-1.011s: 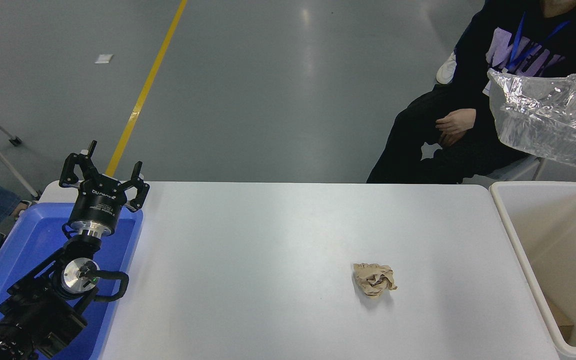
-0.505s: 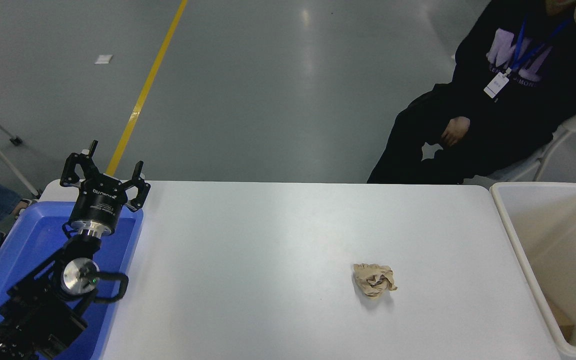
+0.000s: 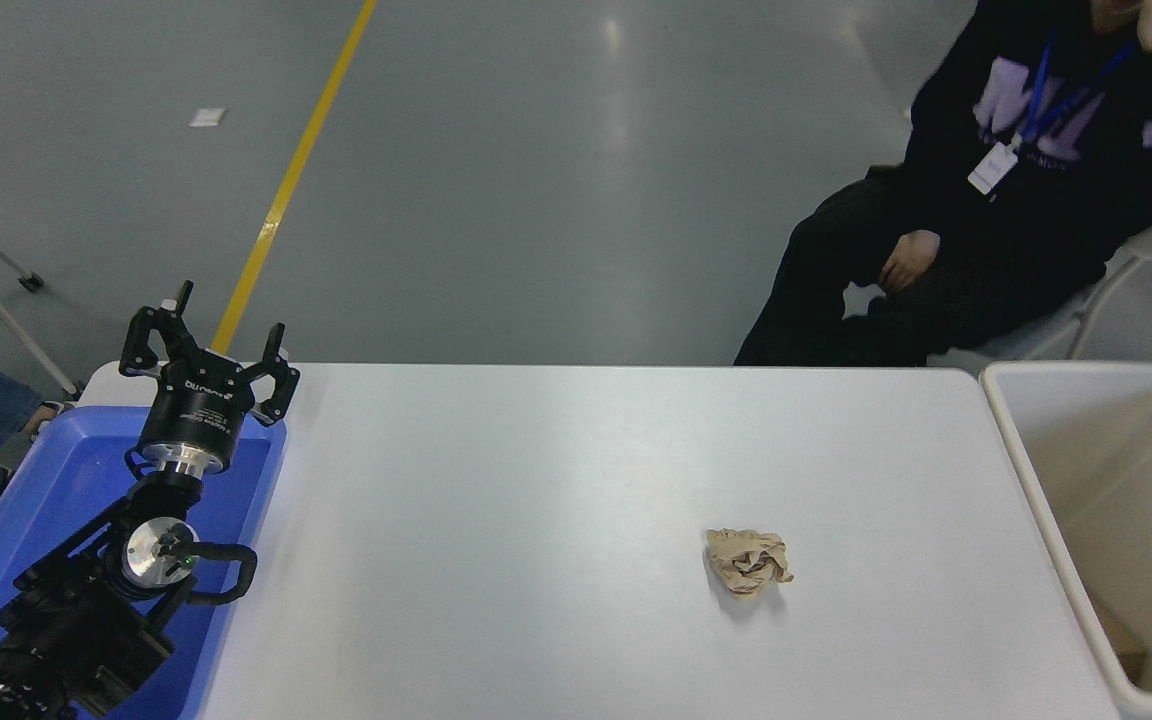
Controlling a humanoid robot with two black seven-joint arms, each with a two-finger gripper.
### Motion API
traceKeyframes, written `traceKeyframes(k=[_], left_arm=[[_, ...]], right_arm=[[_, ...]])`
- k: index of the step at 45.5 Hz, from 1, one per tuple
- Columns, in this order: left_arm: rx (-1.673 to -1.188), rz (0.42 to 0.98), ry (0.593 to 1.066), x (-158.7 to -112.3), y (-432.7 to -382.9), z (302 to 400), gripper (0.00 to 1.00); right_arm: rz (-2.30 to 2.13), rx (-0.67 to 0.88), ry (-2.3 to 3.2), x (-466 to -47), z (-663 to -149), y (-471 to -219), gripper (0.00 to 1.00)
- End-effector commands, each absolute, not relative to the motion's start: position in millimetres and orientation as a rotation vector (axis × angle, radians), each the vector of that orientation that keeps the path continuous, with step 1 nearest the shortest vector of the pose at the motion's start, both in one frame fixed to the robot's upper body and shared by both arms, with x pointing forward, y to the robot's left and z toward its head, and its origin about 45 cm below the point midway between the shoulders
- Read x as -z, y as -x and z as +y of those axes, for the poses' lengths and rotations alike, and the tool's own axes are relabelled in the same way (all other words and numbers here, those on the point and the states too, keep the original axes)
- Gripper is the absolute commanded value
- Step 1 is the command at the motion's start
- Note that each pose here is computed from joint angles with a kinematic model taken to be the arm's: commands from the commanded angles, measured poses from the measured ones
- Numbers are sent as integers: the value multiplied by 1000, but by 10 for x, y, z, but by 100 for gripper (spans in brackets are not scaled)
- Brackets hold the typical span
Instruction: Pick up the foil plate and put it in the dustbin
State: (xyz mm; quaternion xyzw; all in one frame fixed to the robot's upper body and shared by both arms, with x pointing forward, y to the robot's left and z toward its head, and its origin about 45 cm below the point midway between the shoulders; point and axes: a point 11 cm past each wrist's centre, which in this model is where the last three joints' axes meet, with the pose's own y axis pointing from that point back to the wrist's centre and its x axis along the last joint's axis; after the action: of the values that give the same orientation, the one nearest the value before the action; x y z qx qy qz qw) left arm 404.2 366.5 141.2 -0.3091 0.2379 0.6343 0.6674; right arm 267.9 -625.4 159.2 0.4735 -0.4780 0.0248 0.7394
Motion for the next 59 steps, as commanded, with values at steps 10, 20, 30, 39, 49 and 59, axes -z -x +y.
traceKeyframes(k=[10, 20, 30, 39, 49, 59], left_arm=[[-1431, 537, 698, -1413, -4042, 3666, 98], [-1430, 536, 698, -1419, -4047, 3664, 98], [-1431, 535, 700, -1420, -4046, 3665, 98], [-1431, 535, 700, -1420, -4047, 3665, 98], [-1430, 536, 698, -1419, -4047, 3664, 98], [-1430, 536, 698, -1419, -4047, 3664, 98]], right_arm=[[-1080, -162, -934, -698, -6087, -2437, 0], [-1082, -168, -937, -667, -6044, -2454, 0], [-1096, -177, -926, -713, -6070, -2482, 0], [-1113, -168, -927, -714, -6072, -2481, 0], [-1114, -170, -927, -715, -6072, -2483, 0], [-1162, -252, -871, -813, -6104, -2533, 88]])
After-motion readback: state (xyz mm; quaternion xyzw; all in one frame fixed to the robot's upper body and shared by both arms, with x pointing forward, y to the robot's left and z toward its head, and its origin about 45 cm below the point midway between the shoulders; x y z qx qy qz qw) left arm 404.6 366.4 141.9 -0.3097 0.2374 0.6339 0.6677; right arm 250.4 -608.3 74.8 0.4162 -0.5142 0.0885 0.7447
